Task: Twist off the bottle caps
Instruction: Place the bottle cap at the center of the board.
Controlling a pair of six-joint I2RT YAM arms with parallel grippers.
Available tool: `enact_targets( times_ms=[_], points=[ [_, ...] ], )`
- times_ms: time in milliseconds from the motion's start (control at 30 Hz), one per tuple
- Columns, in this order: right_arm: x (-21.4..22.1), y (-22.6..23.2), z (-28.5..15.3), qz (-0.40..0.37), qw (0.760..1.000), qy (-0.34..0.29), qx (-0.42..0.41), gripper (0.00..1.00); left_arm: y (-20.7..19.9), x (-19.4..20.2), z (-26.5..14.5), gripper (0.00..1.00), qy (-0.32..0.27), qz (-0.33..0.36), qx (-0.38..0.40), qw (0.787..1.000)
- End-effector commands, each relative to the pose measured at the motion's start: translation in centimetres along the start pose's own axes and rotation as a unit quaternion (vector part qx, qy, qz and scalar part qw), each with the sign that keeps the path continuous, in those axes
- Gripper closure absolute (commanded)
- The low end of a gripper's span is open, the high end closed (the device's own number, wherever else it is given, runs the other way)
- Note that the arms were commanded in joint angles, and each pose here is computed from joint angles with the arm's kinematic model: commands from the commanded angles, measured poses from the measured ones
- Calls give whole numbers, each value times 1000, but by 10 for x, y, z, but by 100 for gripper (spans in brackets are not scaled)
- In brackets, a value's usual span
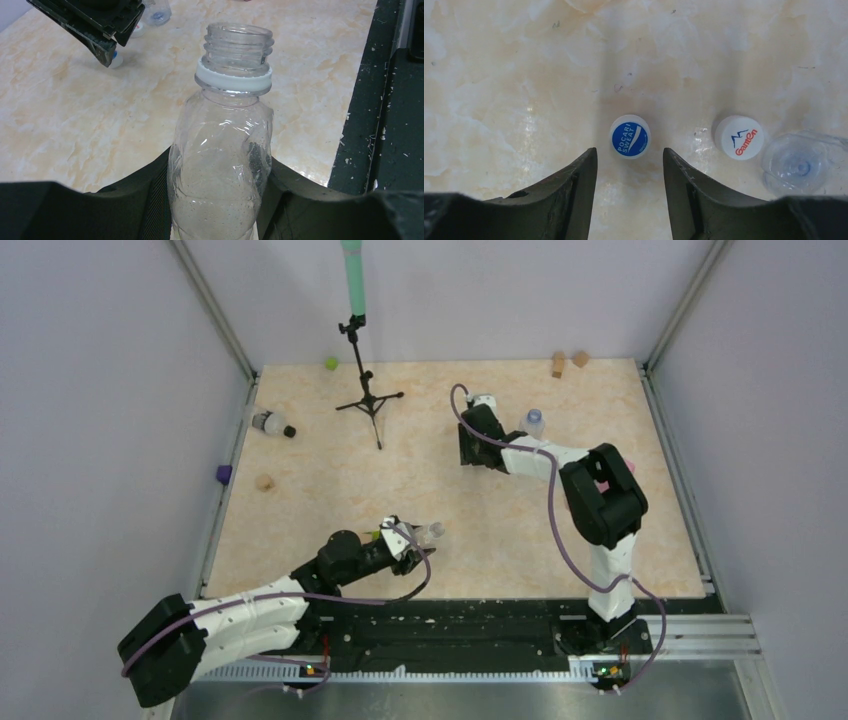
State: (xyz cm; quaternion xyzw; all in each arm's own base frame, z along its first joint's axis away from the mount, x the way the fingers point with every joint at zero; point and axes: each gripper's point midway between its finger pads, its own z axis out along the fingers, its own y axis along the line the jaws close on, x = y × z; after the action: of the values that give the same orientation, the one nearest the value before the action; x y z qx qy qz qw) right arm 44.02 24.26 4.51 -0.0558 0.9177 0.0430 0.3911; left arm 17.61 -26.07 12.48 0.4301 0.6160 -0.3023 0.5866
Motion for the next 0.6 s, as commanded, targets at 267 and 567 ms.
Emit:
enact_targets(
  times_ms=[267, 567],
  points=[
    [-41, 22, -79, 3, 994, -48, -103, 48, 1, -13, -4, 100, -27, -7, -4, 1000],
    [0, 59, -186, 55, 949, -85, -299, 48, 6, -11, -8, 100, -31, -9, -22, 999]
  ],
)
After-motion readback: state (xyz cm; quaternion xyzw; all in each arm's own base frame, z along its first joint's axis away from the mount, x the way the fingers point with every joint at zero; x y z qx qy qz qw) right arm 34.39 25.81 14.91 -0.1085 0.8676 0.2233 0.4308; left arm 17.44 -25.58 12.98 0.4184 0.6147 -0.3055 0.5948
